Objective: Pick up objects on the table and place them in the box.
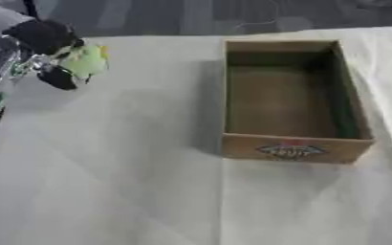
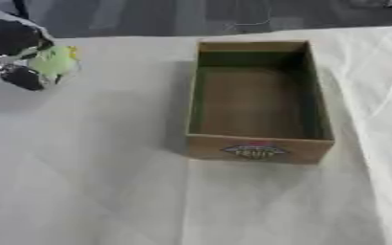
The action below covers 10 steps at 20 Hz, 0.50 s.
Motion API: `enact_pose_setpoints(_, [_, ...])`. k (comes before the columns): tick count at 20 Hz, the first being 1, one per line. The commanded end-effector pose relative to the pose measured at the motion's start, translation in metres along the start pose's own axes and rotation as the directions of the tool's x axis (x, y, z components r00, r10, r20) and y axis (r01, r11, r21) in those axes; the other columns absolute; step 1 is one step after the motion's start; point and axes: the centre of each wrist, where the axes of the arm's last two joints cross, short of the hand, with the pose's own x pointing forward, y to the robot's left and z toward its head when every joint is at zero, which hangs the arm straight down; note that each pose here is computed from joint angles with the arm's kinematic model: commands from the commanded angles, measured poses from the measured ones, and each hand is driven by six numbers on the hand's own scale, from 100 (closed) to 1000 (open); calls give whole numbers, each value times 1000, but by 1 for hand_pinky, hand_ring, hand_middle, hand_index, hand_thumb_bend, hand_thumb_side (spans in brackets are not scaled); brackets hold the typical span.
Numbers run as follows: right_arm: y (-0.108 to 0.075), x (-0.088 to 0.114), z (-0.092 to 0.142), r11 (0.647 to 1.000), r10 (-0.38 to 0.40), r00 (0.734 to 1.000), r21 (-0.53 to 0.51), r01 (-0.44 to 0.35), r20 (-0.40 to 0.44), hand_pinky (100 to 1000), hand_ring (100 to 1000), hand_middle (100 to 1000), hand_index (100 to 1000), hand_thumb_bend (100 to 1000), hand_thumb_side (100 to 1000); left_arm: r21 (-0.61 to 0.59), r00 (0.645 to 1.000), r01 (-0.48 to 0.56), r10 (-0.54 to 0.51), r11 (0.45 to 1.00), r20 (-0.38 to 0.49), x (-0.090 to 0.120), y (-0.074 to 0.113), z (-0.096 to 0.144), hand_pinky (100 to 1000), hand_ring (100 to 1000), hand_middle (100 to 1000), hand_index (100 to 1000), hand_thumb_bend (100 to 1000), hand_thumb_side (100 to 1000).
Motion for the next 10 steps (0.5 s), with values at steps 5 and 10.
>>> enact_pose_setpoints(5, [-4,3,-7,1000,0,1000,-9,1,24,783,826,707,732,100,1000,158,998,36,-44,987,43,6,59,13,195,407,378,584,100,497])
enact_pose_setpoints(10, [-4,4,-6,1000,-6,1000,-9,6,20,783,825,708,732,100,1000,257,990,-6,-30,966,136,36,95,10,171,383,364,575,100,488])
